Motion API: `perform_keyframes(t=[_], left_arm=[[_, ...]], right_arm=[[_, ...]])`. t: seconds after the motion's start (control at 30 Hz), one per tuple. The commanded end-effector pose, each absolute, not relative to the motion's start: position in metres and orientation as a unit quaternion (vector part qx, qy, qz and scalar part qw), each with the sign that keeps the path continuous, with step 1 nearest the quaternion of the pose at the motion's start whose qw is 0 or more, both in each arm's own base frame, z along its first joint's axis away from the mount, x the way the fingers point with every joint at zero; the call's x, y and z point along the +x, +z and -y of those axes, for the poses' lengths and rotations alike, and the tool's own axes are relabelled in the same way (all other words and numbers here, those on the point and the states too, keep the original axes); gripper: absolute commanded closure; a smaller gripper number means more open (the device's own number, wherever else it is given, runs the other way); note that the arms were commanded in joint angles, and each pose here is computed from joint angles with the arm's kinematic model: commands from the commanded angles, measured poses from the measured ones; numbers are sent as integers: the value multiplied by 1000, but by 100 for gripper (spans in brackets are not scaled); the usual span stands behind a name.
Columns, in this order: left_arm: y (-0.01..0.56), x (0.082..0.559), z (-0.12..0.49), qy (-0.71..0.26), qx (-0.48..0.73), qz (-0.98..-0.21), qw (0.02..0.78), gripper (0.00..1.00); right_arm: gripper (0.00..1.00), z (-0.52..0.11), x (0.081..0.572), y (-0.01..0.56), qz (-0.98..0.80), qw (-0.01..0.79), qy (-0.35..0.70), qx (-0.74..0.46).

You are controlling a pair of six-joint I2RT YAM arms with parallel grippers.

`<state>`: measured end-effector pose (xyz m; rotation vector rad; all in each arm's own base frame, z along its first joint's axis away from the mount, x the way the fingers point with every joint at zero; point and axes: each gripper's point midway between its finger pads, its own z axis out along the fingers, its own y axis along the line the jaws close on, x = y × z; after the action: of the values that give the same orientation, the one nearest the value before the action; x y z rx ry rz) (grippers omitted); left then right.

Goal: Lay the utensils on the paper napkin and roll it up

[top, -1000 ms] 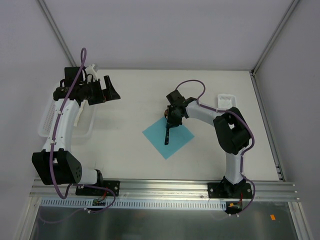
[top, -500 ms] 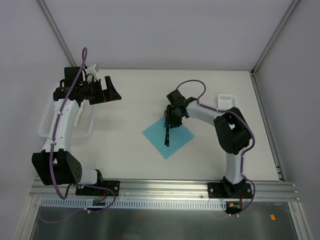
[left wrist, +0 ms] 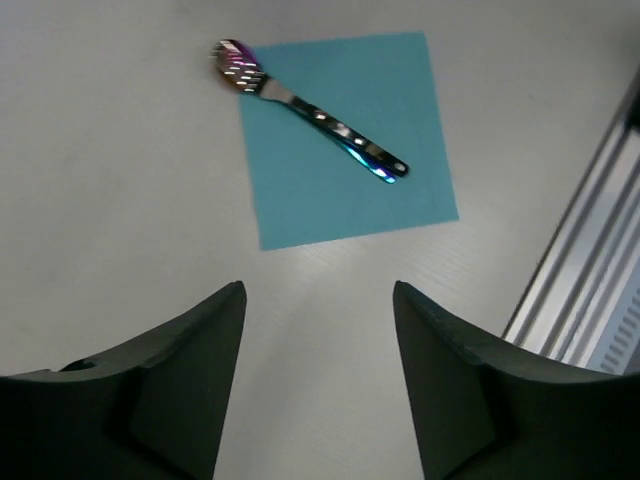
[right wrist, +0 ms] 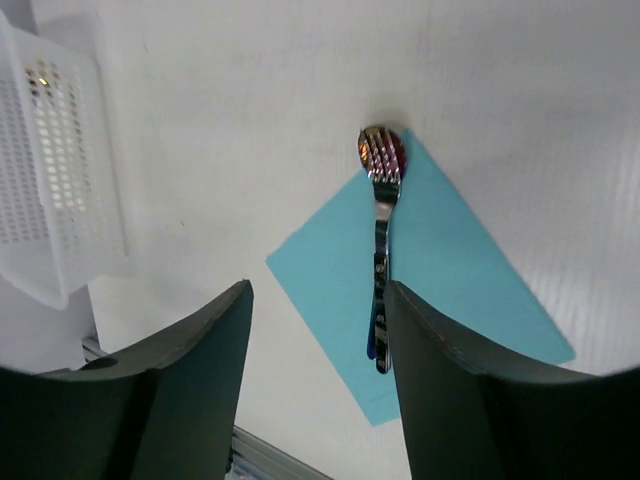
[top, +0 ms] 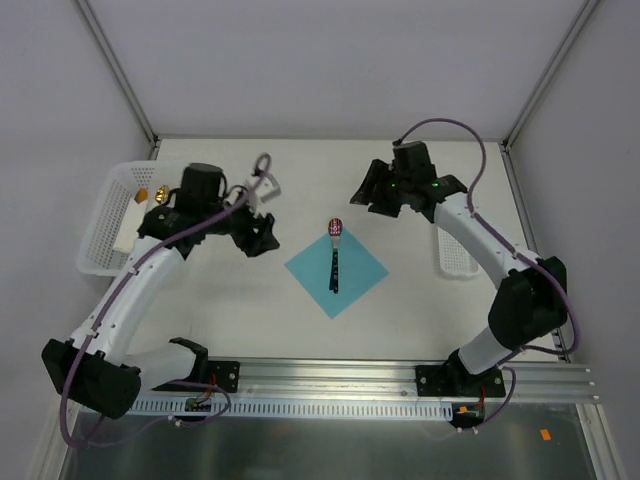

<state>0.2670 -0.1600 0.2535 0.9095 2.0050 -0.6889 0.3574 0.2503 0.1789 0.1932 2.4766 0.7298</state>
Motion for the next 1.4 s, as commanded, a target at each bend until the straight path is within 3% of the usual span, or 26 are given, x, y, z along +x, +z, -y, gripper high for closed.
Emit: perform_keyframes(t=[0.0, 0.07, 0.2, 0.43, 0.77, 1.37], left_arm=[[206, 230, 197, -216, 540, -728, 363, 43], [179, 217, 216, -218, 582, -716, 319, 52], [139, 180, 257, -247, 666, -651, 267, 62], [92, 155, 302, -234, 767, -537, 263, 79], [46, 136, 336, -232, 814, -484, 224, 75], [28, 153, 337, -193, 820, -492, 221, 74]], right_arm=[[40, -218, 346, 196, -914, 280, 285, 68], [32, -198, 341, 202, -910, 289, 287, 77], [1, -166, 322, 192, -913, 291, 273, 88], [1, -144, 291, 170, -921, 276, 262, 85], [1, -131, 277, 153, -925, 262, 262, 85], [1, -118, 276, 139, -927, 246, 269, 88]])
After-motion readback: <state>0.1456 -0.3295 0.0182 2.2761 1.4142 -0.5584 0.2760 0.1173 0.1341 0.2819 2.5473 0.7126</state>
